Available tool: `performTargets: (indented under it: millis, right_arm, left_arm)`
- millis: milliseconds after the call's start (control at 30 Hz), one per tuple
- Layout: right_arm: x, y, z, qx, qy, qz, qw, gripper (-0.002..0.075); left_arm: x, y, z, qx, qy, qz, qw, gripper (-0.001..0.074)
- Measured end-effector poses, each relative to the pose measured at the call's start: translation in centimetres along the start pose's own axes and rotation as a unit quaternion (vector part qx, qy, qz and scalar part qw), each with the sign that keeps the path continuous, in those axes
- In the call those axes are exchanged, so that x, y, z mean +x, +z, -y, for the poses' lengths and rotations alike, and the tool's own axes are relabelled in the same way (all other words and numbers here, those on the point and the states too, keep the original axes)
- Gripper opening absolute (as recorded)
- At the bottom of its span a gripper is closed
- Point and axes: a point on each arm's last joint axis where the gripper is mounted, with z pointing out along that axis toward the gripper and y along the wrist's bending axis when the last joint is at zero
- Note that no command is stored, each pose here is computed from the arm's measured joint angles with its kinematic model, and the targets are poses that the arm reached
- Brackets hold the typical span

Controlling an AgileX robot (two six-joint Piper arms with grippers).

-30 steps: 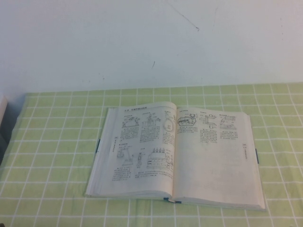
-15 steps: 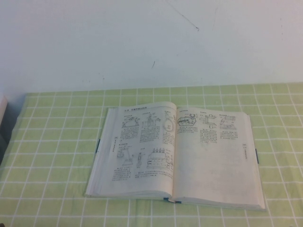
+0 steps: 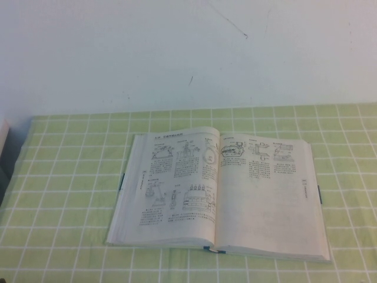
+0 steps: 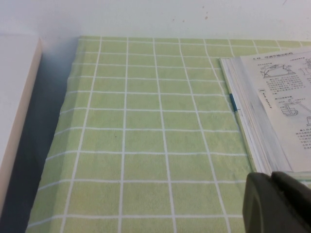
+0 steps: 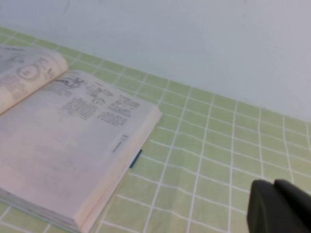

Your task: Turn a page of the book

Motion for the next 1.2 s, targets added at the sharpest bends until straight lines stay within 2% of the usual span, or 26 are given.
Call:
performTargets:
  millis: [200,333,633,1200]
  right_arm:
    - [4.3,0.8,-0.4,0.054,0.034,-0.013,0.998,-0.0003]
    - [6.1,1.2,-0.6,0.063,0.055,-0.045,0.995,-0.0003]
    - [6.2,1.2,-0.6,0.067,0.081,-0.054,0.993,-0.0003]
    - [6.2,1.1,-0.6,0.069,0.081,-0.054,0.993,-0.0003]
  left_arm:
    - [0.0,0.0,0.0,0.0,0.0,-0.001,1.0,-0.0003]
    - [0.0,0.0,0.0,0.0,0.0,-0.001,1.0,-0.0003]
    - [0.0,0.0,0.0,0.0,-0.001,-0.001,1.0,-0.0003]
    - [0.0,0.0,0.0,0.0,-0.003,-0.001,1.0,-0.0003]
